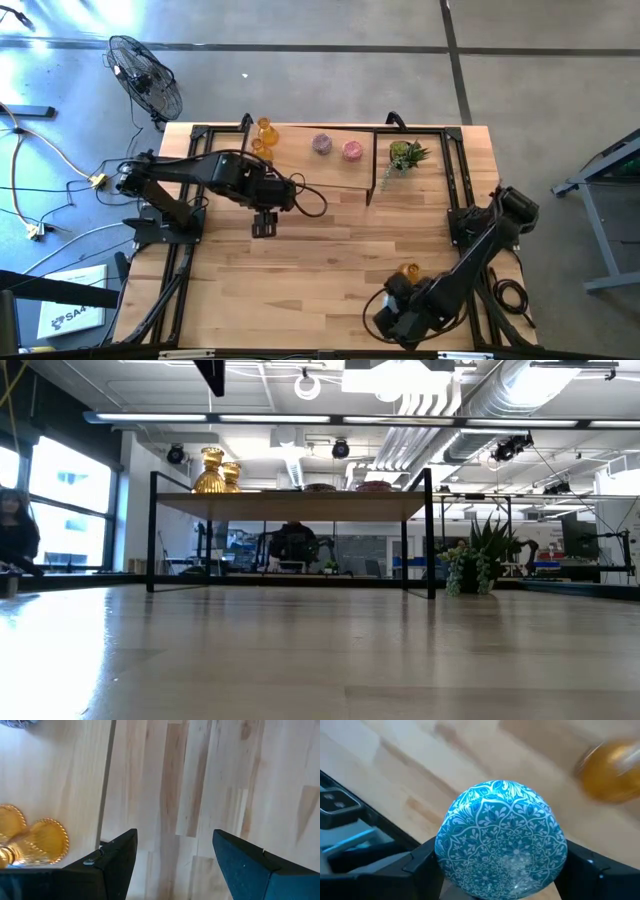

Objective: Pick & Place candle stick holders
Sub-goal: Put the blue scented candle on the shelf

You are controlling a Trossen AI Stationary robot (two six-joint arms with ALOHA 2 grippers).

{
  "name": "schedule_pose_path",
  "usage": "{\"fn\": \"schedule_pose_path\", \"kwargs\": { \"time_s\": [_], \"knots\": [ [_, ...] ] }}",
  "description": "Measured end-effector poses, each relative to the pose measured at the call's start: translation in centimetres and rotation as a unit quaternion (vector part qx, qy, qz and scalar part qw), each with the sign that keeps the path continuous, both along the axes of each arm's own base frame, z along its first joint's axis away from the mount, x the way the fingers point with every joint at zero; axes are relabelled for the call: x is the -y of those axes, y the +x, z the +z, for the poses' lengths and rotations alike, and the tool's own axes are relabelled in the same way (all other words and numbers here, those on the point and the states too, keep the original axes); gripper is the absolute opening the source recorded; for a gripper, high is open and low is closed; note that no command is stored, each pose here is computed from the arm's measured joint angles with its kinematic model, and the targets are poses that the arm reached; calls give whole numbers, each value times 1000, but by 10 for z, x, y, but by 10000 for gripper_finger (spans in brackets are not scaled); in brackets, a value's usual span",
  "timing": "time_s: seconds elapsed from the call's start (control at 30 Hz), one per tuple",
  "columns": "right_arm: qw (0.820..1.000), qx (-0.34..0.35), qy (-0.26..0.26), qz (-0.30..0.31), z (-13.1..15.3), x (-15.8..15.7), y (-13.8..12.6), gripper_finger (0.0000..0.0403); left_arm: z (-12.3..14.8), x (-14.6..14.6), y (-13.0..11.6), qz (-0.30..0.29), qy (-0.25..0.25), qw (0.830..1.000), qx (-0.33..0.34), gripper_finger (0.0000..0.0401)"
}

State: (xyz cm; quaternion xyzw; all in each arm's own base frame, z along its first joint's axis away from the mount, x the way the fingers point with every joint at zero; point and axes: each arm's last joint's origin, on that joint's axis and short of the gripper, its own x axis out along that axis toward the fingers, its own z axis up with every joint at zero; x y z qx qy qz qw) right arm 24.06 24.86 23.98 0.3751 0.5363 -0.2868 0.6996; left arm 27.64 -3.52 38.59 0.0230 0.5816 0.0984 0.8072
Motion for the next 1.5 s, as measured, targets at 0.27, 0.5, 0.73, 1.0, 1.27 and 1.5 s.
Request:
{"fn": "schedule_pose_path", "kwargs": {
  "time_s": [0.27,0.5,0.73,1.0,1.27,1.5],
  "knots": [
    [989,6,-139,43,85,27,-2,282,-1,26,-9,11,6,1000,-8,252],
    [971,78,-200,108,133,56,15,281,0,65,-24,19,30,999,18,252],
    [956,72,-249,135,155,113,44,281,1,108,-46,38,35,996,74,252],
    [964,27,-224,140,154,177,70,280,4,150,-76,80,43,978,188,252],
    [973,6,-213,91,154,257,82,280,-18,186,-78,94,64,967,228,252],
    [979,34,-177,98,142,305,99,280,-55,212,-61,91,103,971,196,252]
  ]
}}
